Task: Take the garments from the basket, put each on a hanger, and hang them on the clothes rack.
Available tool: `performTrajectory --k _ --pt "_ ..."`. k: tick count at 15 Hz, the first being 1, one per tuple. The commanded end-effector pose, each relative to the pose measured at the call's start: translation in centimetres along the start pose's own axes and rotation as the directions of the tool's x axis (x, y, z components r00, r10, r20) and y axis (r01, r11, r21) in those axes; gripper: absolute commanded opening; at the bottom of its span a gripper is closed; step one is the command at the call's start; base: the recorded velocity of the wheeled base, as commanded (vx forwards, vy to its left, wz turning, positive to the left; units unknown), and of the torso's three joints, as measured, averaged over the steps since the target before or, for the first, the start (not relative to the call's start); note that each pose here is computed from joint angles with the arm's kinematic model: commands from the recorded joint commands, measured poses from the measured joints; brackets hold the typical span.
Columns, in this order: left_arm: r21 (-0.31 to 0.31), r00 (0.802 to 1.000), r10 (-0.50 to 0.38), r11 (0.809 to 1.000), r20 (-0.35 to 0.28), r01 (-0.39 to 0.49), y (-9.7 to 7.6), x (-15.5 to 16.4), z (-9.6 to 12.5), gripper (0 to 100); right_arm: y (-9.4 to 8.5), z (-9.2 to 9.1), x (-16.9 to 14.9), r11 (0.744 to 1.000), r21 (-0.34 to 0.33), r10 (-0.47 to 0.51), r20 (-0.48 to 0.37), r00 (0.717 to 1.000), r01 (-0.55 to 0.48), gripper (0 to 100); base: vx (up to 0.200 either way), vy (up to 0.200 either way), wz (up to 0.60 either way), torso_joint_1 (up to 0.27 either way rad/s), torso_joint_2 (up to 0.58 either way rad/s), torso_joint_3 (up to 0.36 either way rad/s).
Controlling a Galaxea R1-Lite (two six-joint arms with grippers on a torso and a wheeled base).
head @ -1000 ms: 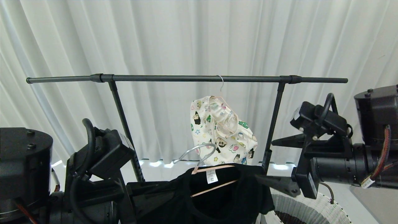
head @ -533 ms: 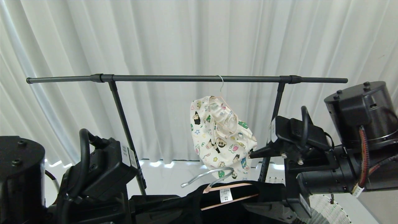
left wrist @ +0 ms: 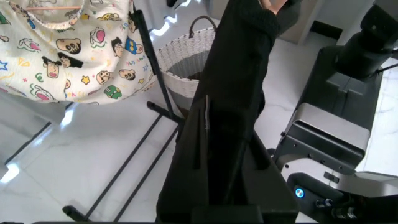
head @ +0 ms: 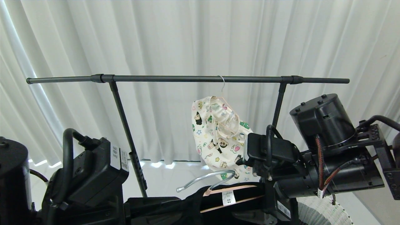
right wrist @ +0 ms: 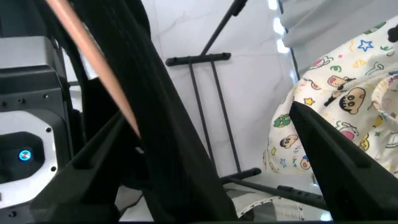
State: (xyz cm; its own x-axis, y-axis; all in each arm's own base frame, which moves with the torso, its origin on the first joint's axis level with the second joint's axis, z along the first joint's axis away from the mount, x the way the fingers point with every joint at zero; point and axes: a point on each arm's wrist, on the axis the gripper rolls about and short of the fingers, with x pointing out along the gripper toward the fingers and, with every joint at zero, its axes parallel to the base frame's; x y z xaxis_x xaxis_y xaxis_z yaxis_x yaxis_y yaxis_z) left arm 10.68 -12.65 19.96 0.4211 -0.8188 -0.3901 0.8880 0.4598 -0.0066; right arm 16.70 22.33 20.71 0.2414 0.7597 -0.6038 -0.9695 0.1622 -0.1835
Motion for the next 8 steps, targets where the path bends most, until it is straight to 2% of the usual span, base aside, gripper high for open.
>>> performTrajectory --k 1,2,3,6,8 --pt "0.0 1.0 0.0 1.0 0.002 0.0 -0.02 -0.06 0.01 0 -0.1 -0.02 0.53 1.0 -0.002 0.006 -0.009 1.0 -0.006 100 0.0 0.0 0.0 0.0 0.0 0.0" --pt "0.001 1.0 -0.003 1.0 0.002 0.003 -0.06 -0.05 0.02 0 -0.12 0.02 0.52 1.0 -0.005 0.005 -0.007 1.0 -0.005 100 0.0 0.0 0.0 0.0 0.0 0.0" --pt "0.002 1.0 -0.004 1.0 0.002 0.004 -0.09 -0.04 0.02 0 -0.09 0.05 0.53 1.0 -0.006 0.004 -0.006 1.0 -0.004 0 0.0 0.0 0.0 0.0 0.0 0.0" --pt "0.004 1.0 -0.004 1.0 0.002 0.004 -0.11 -0.04 0.02 0 0.03 0.2 0.51 1.0 -0.01 0.004 -0.001 1.0 -0.004 0 0.0 0.0 0.0 0.0 0.0 0.0" --pt "0.004 1.0 -0.004 1.0 0.003 0.004 -0.11 -0.04 0.04 0 -0.04 0.52 0.57 1.0 -0.022 -0.011 0.032 0.999 0.012 0 0.0 0.0 0.0 0.0 0.0 0.0"
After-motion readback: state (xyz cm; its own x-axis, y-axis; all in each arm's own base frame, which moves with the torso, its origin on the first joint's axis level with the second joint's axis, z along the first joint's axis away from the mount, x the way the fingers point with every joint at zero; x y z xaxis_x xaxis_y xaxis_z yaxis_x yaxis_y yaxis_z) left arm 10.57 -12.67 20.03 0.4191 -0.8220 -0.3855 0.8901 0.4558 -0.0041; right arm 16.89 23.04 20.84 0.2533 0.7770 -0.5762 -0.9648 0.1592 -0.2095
